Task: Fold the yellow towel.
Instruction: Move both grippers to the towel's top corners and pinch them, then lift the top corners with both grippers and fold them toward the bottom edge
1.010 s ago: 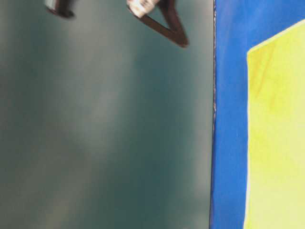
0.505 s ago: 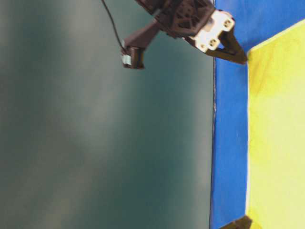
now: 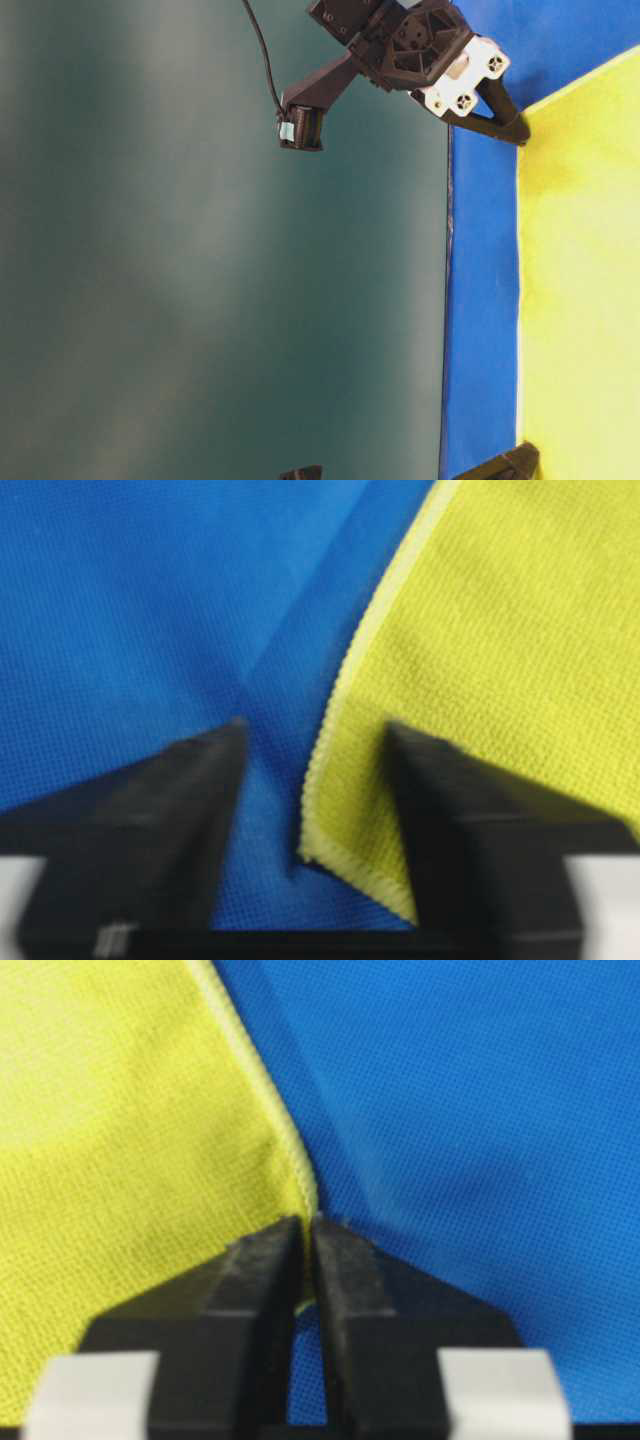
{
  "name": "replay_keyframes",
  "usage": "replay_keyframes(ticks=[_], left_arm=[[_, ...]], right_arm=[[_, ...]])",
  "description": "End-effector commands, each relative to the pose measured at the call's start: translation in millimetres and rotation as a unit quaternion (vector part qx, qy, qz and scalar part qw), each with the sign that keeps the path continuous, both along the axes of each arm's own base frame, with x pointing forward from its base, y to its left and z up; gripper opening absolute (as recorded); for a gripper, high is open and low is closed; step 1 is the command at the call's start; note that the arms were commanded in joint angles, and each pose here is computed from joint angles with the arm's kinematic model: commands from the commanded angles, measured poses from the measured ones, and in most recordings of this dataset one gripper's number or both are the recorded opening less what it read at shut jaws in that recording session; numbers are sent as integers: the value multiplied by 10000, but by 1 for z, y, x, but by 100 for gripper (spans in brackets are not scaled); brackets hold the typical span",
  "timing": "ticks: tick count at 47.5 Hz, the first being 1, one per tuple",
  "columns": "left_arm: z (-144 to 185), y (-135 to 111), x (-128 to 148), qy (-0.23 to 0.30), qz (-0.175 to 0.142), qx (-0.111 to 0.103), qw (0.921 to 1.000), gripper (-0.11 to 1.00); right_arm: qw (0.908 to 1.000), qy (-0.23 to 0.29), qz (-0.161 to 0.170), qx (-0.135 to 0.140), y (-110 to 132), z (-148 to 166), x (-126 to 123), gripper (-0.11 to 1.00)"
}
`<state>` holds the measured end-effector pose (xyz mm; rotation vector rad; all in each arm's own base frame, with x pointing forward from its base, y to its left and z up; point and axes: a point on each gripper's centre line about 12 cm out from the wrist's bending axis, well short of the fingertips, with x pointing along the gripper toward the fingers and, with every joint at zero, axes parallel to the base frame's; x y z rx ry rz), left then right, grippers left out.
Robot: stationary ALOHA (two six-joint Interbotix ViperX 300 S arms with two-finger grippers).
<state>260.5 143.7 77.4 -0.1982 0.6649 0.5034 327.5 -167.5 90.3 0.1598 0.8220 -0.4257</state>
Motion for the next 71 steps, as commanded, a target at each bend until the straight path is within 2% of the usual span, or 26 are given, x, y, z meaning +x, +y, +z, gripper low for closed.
replay_keyframes(ticks=[1, 5, 7, 13, 22, 31, 44, 49, 57, 71], left_arm=[[5, -2, 5, -56, -113, 74, 9999, 32], [5, -4, 6, -47, -150, 89, 9998, 8], [6, -4, 6, -39, -165, 105, 9998, 1], [12, -2, 9, -76, -194, 163, 9996, 1], [41, 1, 16, -132, -318, 334, 9988, 1], [57, -4, 13, -126, -382, 347, 9986, 1], [57, -18, 14, -99, -581, 311, 9978, 1], [61, -30, 17, -100, -752, 250, 9968, 1], [64, -64, 21, 75, -1284, 100, 9916, 1], [58, -135, 24, 372, -2079, -488, 9762, 1]], right_arm=[[10000, -89, 0, -46, -2, 6, 3, 3], [9999, -107, -29, -26, -2, 7, 3, 3], [9999, -135, -28, -40, -2, 9, 3, 3], [9997, -219, -34, -77, -1, 16, 3, 3], [9990, -417, -43, -177, 0, 41, 0, 3], [9985, -492, -44, -217, 0, 51, -1, 3], [9987, -475, 18, -200, 6, 52, 0, 3], [9987, -437, 177, -171, 18, 56, 2, 3], [9976, -410, 558, -95, 50, 64, 5, 3], [9886, -334, 1458, 147, 125, 59, 9, 3]])
